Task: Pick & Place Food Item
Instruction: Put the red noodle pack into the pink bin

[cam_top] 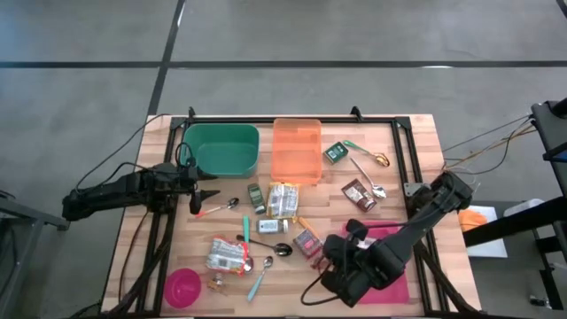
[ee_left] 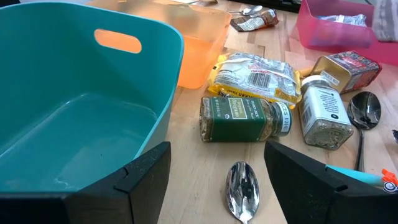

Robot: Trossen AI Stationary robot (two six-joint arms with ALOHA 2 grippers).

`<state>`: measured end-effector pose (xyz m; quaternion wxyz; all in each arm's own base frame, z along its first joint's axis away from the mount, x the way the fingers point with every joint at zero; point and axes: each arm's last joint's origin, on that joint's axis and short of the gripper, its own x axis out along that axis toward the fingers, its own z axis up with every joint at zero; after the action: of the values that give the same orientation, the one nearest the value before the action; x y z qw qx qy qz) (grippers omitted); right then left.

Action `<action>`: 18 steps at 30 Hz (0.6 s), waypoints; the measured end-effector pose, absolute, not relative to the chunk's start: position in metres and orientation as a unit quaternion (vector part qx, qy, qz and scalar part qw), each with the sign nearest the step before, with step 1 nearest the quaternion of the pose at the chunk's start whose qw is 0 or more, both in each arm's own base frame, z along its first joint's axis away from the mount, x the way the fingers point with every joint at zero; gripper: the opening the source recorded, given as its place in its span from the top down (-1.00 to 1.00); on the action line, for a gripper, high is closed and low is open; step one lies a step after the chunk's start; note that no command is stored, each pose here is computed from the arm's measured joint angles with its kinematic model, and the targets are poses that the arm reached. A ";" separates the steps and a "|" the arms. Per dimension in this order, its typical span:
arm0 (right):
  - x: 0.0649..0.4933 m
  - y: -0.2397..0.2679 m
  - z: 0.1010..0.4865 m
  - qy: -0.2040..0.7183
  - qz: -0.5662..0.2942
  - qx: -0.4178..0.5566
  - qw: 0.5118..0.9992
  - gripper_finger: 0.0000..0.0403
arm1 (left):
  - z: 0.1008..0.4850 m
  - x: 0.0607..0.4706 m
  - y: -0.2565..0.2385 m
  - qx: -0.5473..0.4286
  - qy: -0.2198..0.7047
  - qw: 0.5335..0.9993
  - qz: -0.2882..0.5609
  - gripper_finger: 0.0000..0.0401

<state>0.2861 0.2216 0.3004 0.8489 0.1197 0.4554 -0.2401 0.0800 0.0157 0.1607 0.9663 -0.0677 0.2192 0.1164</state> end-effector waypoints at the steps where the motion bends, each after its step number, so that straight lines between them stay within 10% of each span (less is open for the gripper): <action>1: 0.284 0.221 0.301 0.454 -0.247 0.118 0.848 0.95 | 0.161 0.080 0.016 -0.068 0.219 0.966 0.116 -0.30; 18: 0.249 0.212 0.315 0.443 -0.331 0.113 0.825 0.95 | 0.161 0.080 0.016 -0.068 0.219 0.966 0.116 -0.30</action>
<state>0.2487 0.2117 0.3152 0.8253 0.1133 0.4433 -0.3308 0.0800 0.0157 0.1608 0.9664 -0.0677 0.2191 0.1161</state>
